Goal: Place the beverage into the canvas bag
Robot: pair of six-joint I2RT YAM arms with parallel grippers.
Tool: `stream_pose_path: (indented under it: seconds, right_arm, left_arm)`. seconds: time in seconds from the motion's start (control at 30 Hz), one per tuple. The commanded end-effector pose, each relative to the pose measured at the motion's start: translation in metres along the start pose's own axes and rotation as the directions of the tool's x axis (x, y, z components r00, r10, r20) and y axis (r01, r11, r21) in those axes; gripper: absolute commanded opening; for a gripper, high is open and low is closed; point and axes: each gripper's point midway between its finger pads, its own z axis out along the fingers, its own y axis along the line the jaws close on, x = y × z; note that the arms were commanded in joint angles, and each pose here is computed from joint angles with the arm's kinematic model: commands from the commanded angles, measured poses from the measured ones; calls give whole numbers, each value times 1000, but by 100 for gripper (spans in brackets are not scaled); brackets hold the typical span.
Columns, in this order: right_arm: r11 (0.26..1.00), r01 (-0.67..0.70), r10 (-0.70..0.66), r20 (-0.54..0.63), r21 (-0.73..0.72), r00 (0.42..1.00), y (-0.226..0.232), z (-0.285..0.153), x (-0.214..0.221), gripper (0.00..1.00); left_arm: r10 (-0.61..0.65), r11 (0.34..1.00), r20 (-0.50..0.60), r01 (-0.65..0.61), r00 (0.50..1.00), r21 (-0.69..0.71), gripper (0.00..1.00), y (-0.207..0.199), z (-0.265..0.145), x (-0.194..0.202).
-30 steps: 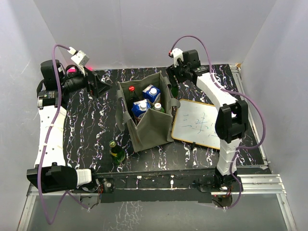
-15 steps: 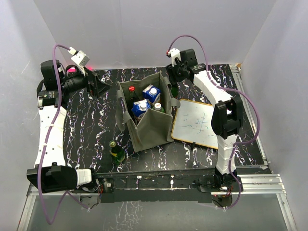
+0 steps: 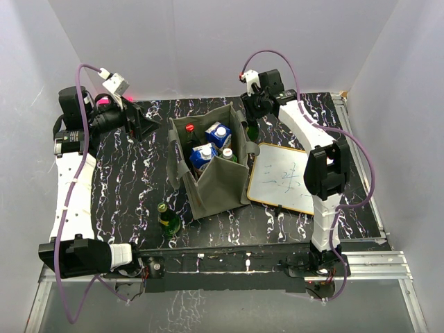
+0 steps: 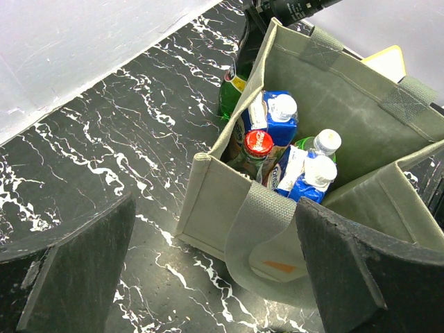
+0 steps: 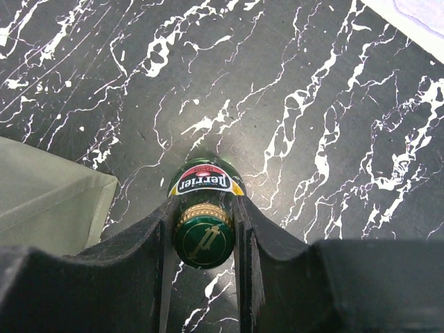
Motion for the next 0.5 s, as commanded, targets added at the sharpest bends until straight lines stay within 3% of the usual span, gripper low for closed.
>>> stream_pose_path:
  seconds: [0.0,0.47]
  right_arm:
    - [994,33,-58,241,106,969,-18,-54,-89,8]
    - [976,30,-131,475,214,870,-17,-193,-166,8]
  left_arm:
    - [16,1000,16,-16,1000,6,97,-5,-4,-4]
    - [-31,999,36,32,999,-15,95,-4,-4,-7]
